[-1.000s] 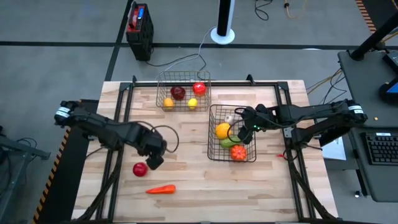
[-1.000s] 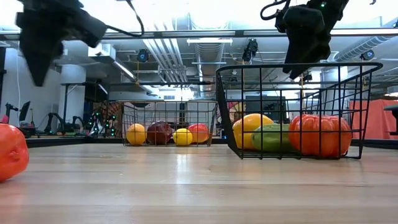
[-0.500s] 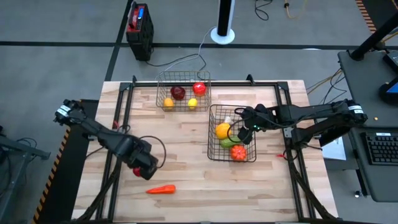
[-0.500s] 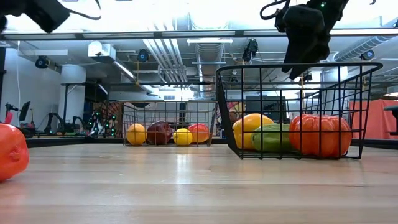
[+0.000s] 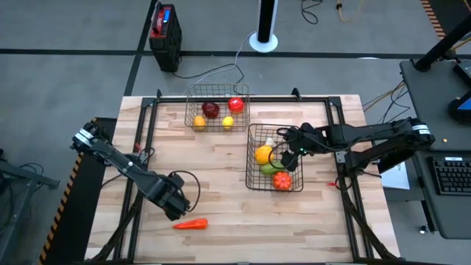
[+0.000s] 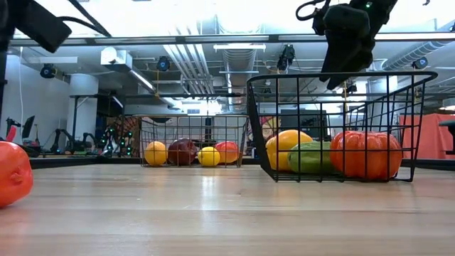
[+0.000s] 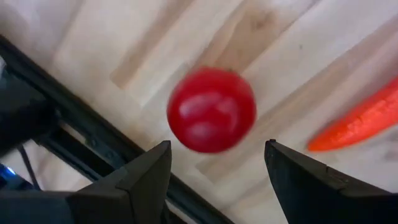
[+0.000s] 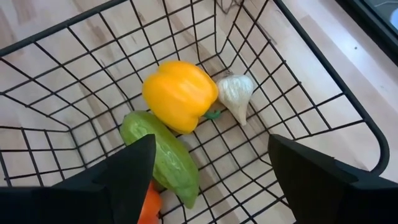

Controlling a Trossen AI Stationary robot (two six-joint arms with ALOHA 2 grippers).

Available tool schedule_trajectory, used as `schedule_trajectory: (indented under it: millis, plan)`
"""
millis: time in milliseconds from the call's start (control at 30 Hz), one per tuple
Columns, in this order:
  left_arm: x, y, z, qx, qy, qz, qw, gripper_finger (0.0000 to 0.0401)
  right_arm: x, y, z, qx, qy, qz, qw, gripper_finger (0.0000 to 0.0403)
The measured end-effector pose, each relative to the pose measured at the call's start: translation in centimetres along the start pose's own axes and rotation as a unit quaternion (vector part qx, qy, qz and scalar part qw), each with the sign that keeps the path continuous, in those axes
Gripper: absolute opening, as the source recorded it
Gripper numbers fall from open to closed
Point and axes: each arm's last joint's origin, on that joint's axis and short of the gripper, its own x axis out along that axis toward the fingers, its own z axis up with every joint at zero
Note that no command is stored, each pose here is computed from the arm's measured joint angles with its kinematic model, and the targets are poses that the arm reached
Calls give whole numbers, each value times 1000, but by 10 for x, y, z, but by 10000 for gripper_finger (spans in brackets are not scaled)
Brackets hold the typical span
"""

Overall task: Sort produce into baskets
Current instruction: Put the red tomato into the silver wire basket

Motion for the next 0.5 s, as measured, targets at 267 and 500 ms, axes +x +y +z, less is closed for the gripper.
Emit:
schedule_trajectory:
  millis: [267, 500]
  plan:
    - [-7, 11, -12, 50, -43, 24, 998, 234, -4, 0, 2, 9, 1, 5, 1000, 290]
    - [-10, 22, -36, 73, -54, 43, 995, 127, -30, 18, 11, 14, -39, 54, 998, 260]
